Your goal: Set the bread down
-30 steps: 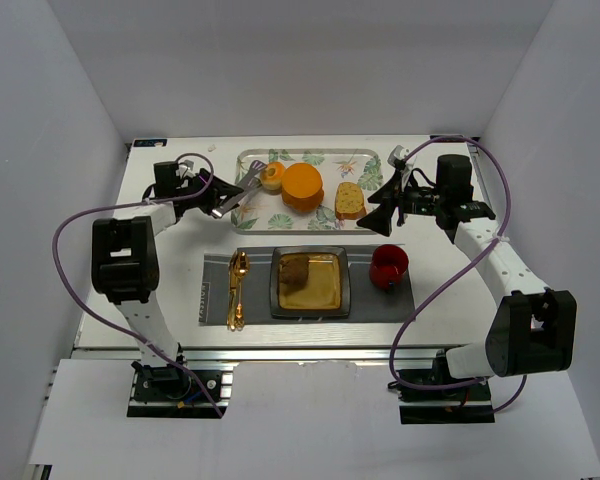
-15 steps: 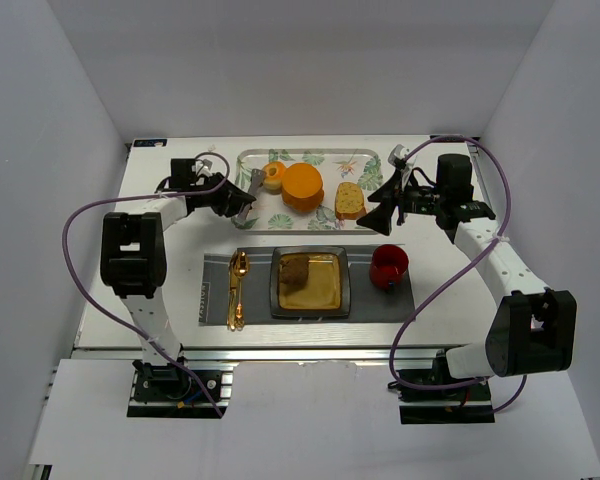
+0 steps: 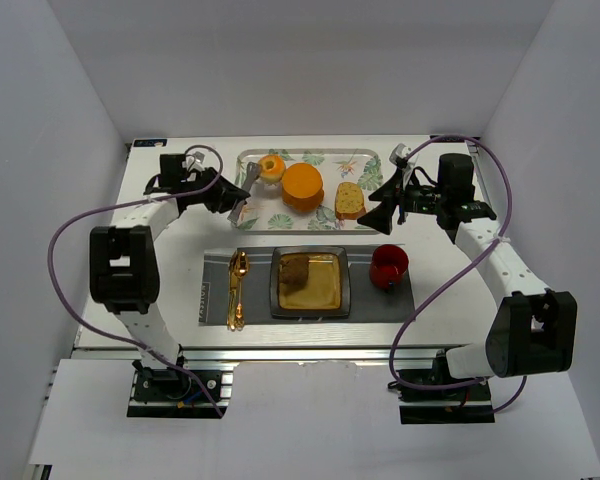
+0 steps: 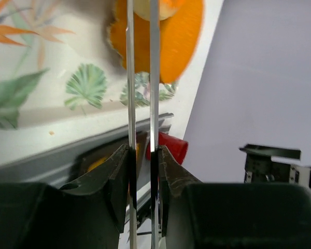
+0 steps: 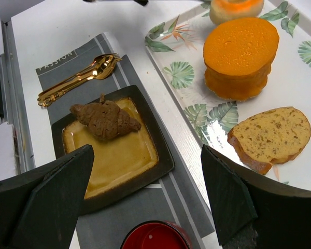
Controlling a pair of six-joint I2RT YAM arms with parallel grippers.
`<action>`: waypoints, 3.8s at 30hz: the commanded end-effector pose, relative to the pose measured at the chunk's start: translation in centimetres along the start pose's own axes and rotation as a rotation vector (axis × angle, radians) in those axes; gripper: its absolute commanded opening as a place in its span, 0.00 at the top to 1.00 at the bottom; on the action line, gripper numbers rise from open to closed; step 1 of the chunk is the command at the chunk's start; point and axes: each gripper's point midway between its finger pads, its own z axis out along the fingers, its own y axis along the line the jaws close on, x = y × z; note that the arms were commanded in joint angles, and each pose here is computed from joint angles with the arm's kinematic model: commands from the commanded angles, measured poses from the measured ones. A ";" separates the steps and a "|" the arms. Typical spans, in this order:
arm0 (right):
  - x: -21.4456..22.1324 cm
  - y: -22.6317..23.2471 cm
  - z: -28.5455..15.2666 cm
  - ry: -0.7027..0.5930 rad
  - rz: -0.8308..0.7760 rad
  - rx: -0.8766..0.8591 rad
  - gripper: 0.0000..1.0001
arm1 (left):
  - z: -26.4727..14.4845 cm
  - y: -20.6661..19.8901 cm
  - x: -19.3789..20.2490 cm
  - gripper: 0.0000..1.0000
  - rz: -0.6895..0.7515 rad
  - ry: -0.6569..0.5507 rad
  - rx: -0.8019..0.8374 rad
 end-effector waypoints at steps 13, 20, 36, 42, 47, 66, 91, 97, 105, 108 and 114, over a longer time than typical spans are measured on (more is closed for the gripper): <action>-1.5 0.6 -0.9 -0.021 -0.051 0.002 0.11 | -11.4 -6.7 9.7 0.97 0.335 -0.004 0.110; -2.2 0.2 -1.2 -0.030 -0.072 0.044 0.11 | -10.0 -7.3 19.9 0.98 0.460 0.229 0.121; -2.1 0.4 -2.3 -0.049 -0.072 0.088 0.11 | -7.6 -1.7 23.3 0.97 0.603 0.409 -0.220; -2.0 0.3 -2.3 -0.047 -0.068 0.086 0.11 | -6.5 -1.0 24.4 0.80 0.647 0.460 -0.271; -1.8 0.2 -2.2 -0.045 -0.064 0.084 0.11 | -6.3 -0.7 24.1 0.56 0.657 0.451 -0.304; -1.7 0.5 -2.0 -0.046 -0.058 0.060 0.11 | -6.4 -5.4 21.1 0.48 0.689 0.263 -0.250; -0.5 1.4 -2.0 -0.012 -0.095 -0.007 0.11 | -17.4 6.6 1.0 0.84 0.928 -0.643 -0.678; 0.1 2.2 -2.4 0.010 -0.108 -0.017 0.11 | -15.5 12.2 -1.6 0.83 0.983 -0.582 -0.756; 0.8 3.0 -3.1 0.022 -0.128 0.011 0.11 | -13.6 18.1 -0.9 0.59 0.928 -0.381 -0.805; 1.0 2.8 -3.2 0.035 -0.121 0.020 0.11 | -13.5 19.6 -0.1 0.50 0.883 -0.308 -0.821; 1.4 2.0 -3.3 0.087 -0.072 0.052 0.11 | -13.5 20.4 0.5 0.37 0.818 -0.263 -0.788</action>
